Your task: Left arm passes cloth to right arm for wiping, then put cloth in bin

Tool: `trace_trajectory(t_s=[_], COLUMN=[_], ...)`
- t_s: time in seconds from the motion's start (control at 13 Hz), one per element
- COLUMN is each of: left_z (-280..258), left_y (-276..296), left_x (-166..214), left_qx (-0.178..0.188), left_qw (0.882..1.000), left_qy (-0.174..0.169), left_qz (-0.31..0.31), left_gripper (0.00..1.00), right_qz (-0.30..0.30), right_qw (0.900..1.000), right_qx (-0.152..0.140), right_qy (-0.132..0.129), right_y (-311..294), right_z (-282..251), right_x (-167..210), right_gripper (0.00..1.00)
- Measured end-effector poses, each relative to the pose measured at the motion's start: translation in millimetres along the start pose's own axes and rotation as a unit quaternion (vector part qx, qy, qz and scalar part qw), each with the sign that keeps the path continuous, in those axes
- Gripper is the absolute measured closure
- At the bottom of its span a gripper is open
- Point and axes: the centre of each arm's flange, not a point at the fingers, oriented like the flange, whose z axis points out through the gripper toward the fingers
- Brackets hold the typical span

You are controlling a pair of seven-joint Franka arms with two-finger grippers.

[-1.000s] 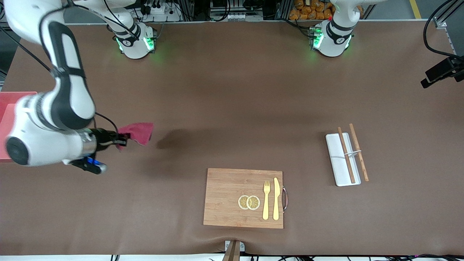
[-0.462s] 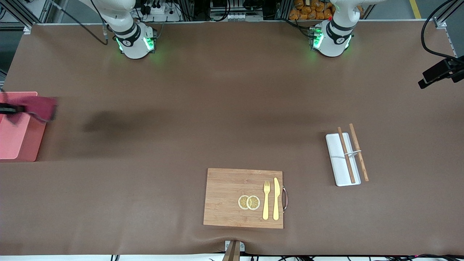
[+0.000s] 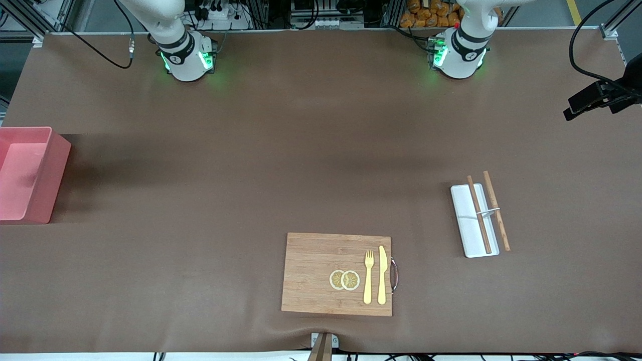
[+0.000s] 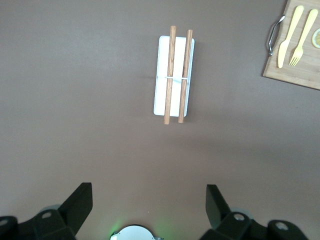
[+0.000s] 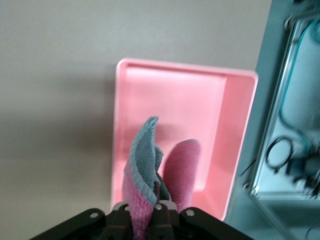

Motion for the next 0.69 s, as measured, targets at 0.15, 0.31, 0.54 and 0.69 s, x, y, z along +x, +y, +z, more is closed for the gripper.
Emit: trace_trajectory(t_s=[0.15, 0.31, 0.54, 0.69], left_z=[1.0, 1.7, 5.5, 6.8], left_y=[-0.1, 1.9, 6.0, 6.9], left_x=[0.1, -0.2, -0.6, -0.6], left_qx=[0.0, 0.0, 0.001, 0.002], left_qw=[1.0, 1.0, 1.0, 1.0], left_qy=[-0.001, -0.002, -0.006, -0.007], left_qz=[0.0, 0.002, 0.006, 0.006], left_gripper=[0.0, 0.0, 0.0, 0.0], right_qz=[-0.016, -0.027, -0.011, 0.018], right_qw=[1.0, 0.999, 0.999, 0.998], right_qx=[0.008, 0.024, 0.041, 0.056], right_qy=[-0.004, -0.015, -0.017, -0.005], right_y=[-8.1, -50.8, -178.4, -258.3], right_z=[8.4, -33.7, -123.1, -169.1], right_x=[12.1, 28.7, 60.3, 67.4], right_gripper=[0.7, 0.46, 0.14, 0.0])
